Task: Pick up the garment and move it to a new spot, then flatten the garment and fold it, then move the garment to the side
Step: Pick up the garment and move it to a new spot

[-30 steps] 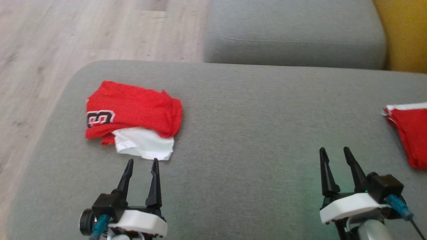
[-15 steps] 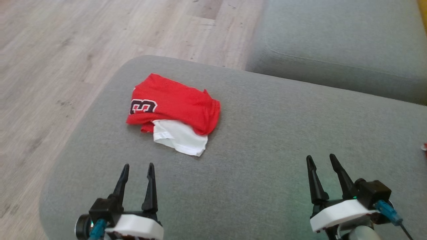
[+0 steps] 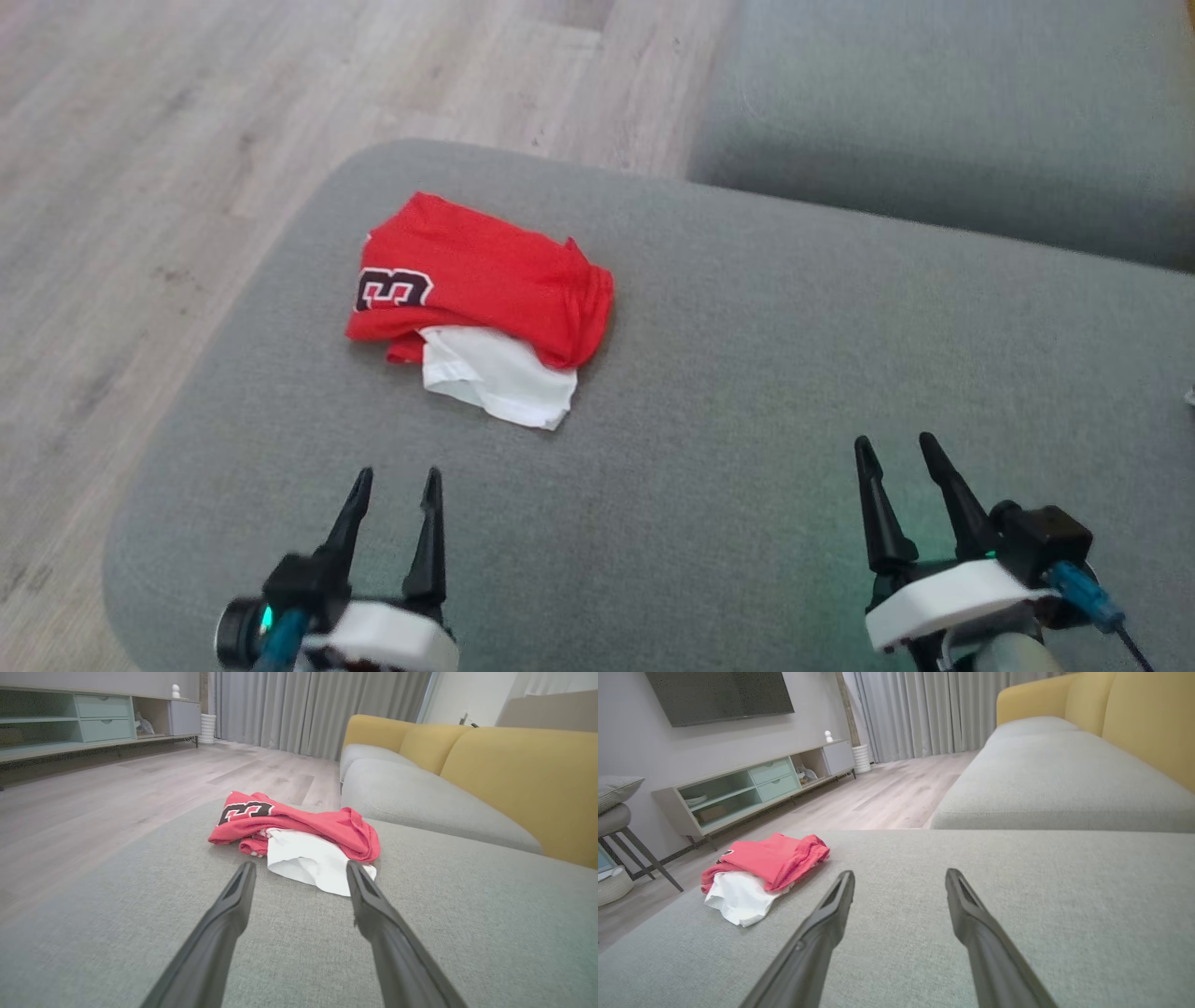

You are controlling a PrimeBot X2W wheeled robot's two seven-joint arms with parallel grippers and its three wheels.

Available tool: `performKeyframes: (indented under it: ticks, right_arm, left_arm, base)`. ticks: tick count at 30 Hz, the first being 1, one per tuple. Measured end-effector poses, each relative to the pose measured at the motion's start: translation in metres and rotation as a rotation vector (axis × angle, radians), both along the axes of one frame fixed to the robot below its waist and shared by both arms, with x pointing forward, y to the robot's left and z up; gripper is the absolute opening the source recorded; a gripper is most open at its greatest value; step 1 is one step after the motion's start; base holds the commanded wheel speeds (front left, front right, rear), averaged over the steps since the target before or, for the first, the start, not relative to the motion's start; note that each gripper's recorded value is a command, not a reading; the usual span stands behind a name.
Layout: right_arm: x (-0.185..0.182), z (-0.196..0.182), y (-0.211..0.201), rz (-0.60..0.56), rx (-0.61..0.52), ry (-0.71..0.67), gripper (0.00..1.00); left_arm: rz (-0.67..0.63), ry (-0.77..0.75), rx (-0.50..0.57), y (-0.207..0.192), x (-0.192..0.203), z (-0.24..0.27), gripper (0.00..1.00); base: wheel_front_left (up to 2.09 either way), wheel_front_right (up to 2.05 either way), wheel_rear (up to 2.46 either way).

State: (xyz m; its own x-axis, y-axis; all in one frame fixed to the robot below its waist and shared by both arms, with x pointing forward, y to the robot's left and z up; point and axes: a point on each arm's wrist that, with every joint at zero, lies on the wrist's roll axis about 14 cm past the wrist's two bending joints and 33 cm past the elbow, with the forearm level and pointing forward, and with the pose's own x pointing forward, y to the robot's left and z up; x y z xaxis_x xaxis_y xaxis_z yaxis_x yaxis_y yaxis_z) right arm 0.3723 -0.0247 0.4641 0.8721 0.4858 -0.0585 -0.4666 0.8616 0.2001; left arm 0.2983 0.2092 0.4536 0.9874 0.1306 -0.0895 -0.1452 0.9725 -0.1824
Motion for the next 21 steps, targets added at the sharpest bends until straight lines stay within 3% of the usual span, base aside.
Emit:
performKeyframes:
  ticks: [12, 21]
  right_arm:
    - [0.031, -0.032, -0.025, -0.078, -0.028, 0.063, 1.00]
    - [0.045, -0.057, -0.061, -0.182, -0.042, 0.118, 1.00]
  left_arm:
    - [-0.310, 0.207, 0.169, -0.040, 0.117, -0.007, 1.00]
    - [-0.422, 0.376, 0.224, -0.063, 0.166, -0.052, 1.00]
  base:
    - [0.00, 0.00, 0.00]
    - [0.00, 0.00, 0.00]
